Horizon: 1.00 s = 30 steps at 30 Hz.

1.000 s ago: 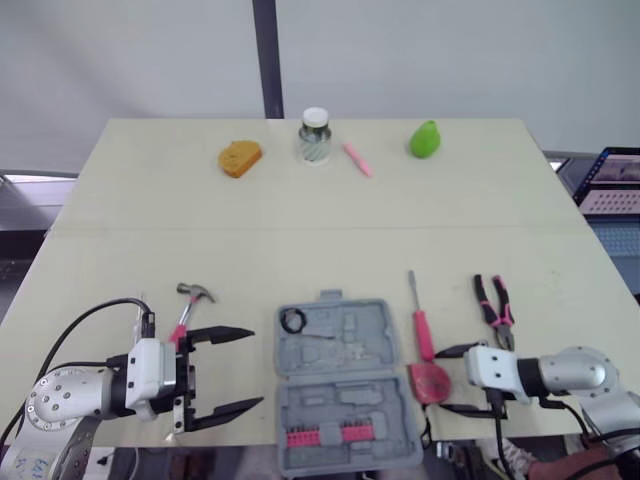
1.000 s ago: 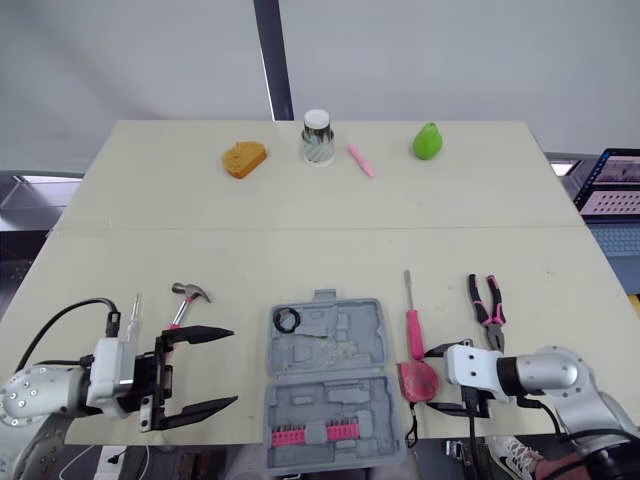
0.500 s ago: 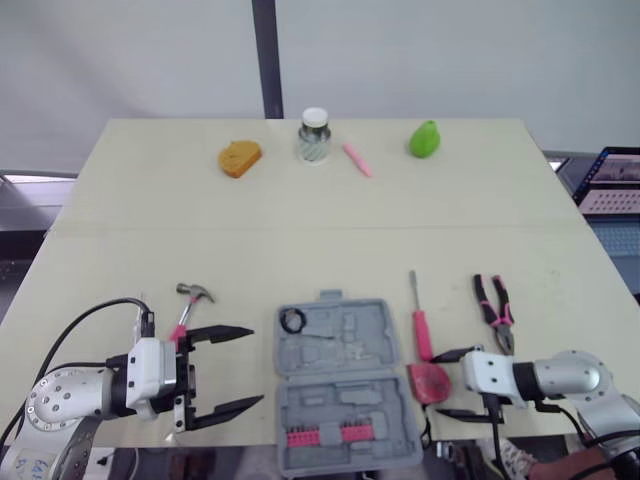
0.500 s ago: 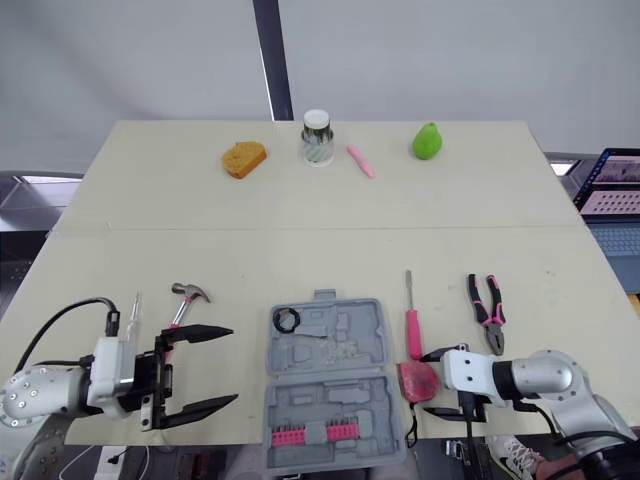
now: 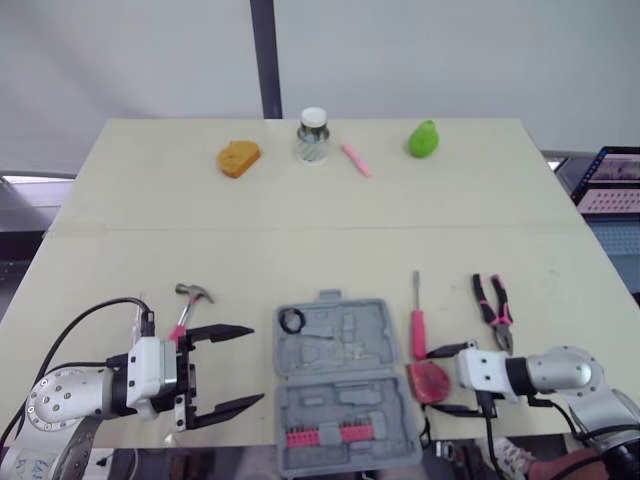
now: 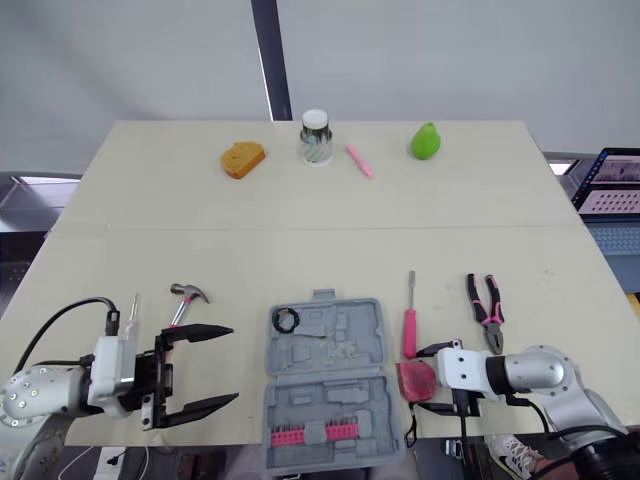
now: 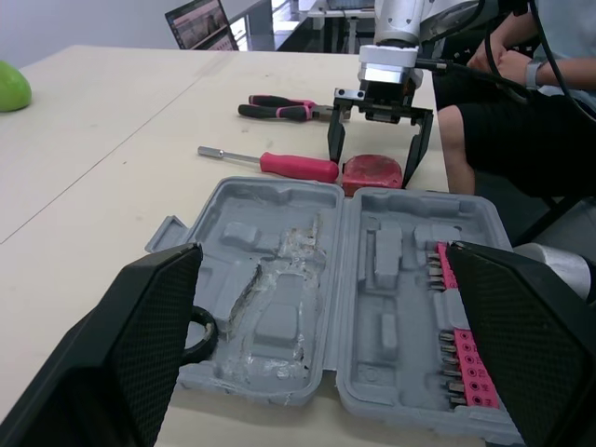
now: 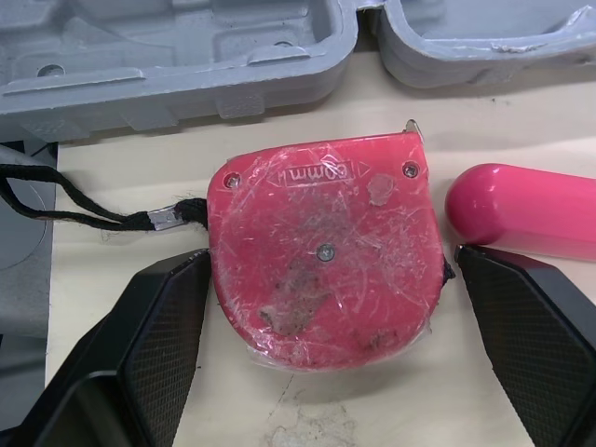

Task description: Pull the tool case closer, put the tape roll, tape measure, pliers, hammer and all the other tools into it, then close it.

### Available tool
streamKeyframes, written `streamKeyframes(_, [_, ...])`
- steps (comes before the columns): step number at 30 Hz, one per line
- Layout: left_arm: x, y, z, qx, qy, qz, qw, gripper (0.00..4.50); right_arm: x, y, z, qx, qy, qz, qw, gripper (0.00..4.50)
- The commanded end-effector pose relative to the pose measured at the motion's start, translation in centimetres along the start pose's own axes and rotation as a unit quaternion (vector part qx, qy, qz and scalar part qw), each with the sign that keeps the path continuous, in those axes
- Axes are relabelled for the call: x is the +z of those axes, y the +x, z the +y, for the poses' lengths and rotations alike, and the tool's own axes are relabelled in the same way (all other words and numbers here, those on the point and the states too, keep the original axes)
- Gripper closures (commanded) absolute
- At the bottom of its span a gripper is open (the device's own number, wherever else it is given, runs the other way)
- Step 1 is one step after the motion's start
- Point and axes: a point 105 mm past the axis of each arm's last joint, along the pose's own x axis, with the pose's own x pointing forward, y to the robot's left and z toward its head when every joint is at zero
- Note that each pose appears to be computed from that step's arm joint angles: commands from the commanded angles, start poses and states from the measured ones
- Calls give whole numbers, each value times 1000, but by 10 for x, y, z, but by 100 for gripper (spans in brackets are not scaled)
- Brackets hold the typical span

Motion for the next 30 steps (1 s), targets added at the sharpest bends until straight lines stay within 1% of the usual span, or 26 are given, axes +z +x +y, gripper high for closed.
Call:
streamKeyframes(1, [8,3,-3,-6,15,-11,1000,0,1,3,0,-1,-6,-4,1000,34])
streamKeyframes(3, [8,3,-2,-5,15,-11,1000,0,2,3,1,1,-8,-5,1000,91])
streamKeyframes(4, [8,3,-2,-5,15,-11,1000,0,2,3,2,1,-9,-5,1000,141])
streamKeyframes(5, [8,4,-2,-5,15,-11,1000,0,2,3,2,2,-9,-6,1000,157])
streamKeyframes(11, [8,4,-4,-11,11,-11,1000,0,0,2,5,6,-6,-2,1000,157])
streamKeyframes(21, [6,6,-6,-44,6,-13,999,0,2,-13,6,1,-1,7,1000,157])
streamKeyframes(26, [5,5,-9,-74,0,-17,997,0,8,-25,7,2,-2,14,1000,157])
streamKeyframes(30, [2,5,-8,-77,-2,-15,997,0,18,-41,3,2,-3,24,1000,157])
